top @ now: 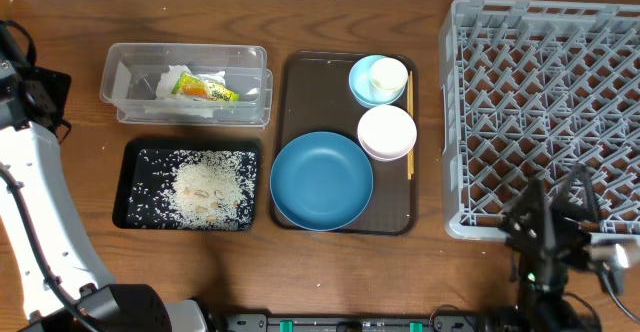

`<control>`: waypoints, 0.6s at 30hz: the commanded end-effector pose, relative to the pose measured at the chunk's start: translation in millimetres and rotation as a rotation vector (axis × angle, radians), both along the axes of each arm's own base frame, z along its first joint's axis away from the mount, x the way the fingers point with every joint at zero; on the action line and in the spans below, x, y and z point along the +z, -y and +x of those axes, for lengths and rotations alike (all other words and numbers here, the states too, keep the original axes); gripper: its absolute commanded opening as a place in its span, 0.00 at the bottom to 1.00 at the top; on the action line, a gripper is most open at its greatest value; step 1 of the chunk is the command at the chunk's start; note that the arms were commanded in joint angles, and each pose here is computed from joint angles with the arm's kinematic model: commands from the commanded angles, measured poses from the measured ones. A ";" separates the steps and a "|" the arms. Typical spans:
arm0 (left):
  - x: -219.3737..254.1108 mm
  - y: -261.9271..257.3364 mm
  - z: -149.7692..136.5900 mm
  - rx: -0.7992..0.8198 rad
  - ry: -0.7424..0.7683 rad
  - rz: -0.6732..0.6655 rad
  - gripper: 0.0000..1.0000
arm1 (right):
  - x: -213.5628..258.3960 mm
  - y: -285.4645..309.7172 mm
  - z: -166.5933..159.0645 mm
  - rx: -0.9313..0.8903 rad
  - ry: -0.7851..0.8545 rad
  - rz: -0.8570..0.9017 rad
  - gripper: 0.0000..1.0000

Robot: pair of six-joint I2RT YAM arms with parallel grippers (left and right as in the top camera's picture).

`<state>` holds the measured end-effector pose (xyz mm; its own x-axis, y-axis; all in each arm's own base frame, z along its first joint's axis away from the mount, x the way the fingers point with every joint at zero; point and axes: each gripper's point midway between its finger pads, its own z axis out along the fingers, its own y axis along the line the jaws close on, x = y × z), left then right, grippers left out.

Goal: Sort waste into correct bins and load items into the dishwasher rack
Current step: 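Reach the right gripper to the pink bowl and grasp it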

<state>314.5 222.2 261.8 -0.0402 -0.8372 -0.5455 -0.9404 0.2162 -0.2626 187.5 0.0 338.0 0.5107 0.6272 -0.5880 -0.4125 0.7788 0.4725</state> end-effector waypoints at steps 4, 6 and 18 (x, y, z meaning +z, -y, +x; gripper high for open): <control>0.2 -1.7 -1.5 0.002 -0.008 0.005 0.91 | 53.6 3.5 -2.7 0.038 0.043 0.066 0.99; 0.2 -1.7 -1.5 0.002 -0.008 0.005 0.91 | 78.4 -9.4 7.0 0.058 0.031 -0.025 0.99; 0.2 -1.7 -1.5 0.002 -0.008 0.005 0.92 | 145.2 -160.9 113.6 0.783 -0.137 -0.631 0.99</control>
